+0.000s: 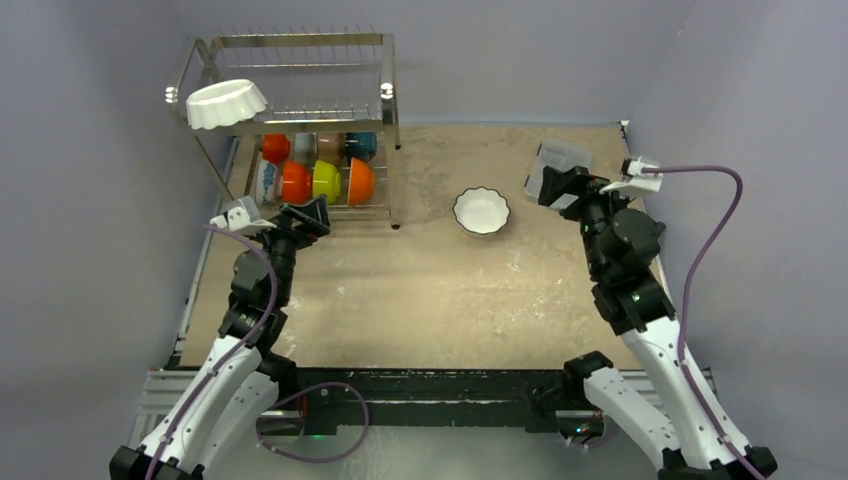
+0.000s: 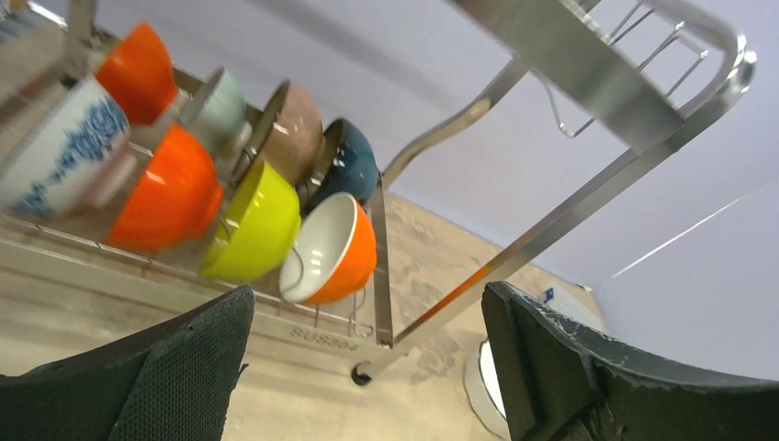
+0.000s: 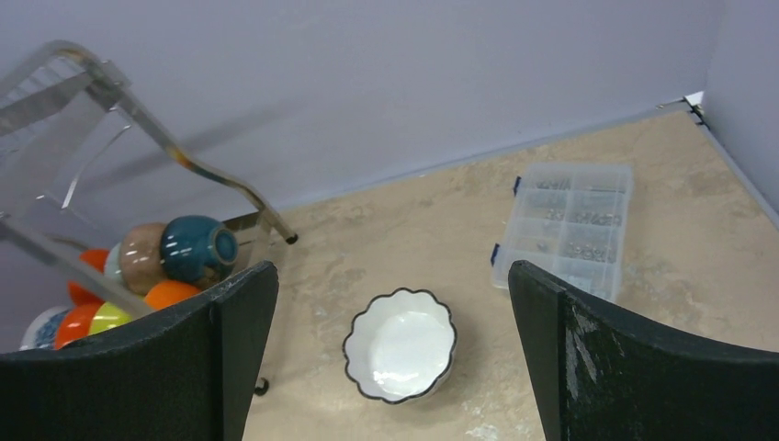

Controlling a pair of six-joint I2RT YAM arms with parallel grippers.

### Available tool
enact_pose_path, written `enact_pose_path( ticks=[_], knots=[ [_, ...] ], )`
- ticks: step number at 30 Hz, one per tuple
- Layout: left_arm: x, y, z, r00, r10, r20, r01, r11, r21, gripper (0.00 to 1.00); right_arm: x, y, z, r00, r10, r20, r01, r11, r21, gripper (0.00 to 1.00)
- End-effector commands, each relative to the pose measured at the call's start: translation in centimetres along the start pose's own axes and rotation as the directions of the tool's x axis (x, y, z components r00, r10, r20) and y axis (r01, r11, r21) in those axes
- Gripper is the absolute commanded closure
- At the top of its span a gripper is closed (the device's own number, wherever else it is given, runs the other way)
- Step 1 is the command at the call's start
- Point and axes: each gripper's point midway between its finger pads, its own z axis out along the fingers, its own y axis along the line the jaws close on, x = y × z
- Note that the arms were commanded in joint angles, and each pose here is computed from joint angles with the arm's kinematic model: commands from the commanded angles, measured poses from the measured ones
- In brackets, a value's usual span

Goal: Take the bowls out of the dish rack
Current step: Pick up the bowl from the dish rack.

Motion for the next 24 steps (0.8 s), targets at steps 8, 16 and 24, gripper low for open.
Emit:
enact_pose_path(
  ticks=[8, 16, 24],
  knots=[
    [-2.1, -2.4, 2.1, 0.943, -0.314, 0.113, 0.298, 0.944, 0.142, 0.08, -4.7, 1.6, -4.3, 0.996, -0.041, 0.075, 0.047, 0.995, -0.086, 0.01],
    [-8.2, 1.3, 3.3, 0.820, -0.518, 0.242, 0.469, 0.852, 0.234, 0.10, -5.3, 0.8, -5.4, 0.991, -0.077, 0.108, 0.084, 0.994, -0.066, 0.01],
    [-13.6, 1.2, 2.7, 0.757, -0.574, 0.312, 0.485, 0.814, 0.320, 0.12, -4.8, 0.7, -5.7, 0.987, -0.099, 0.130, 0.108, 0.992, -0.068, 0.01]
  ],
)
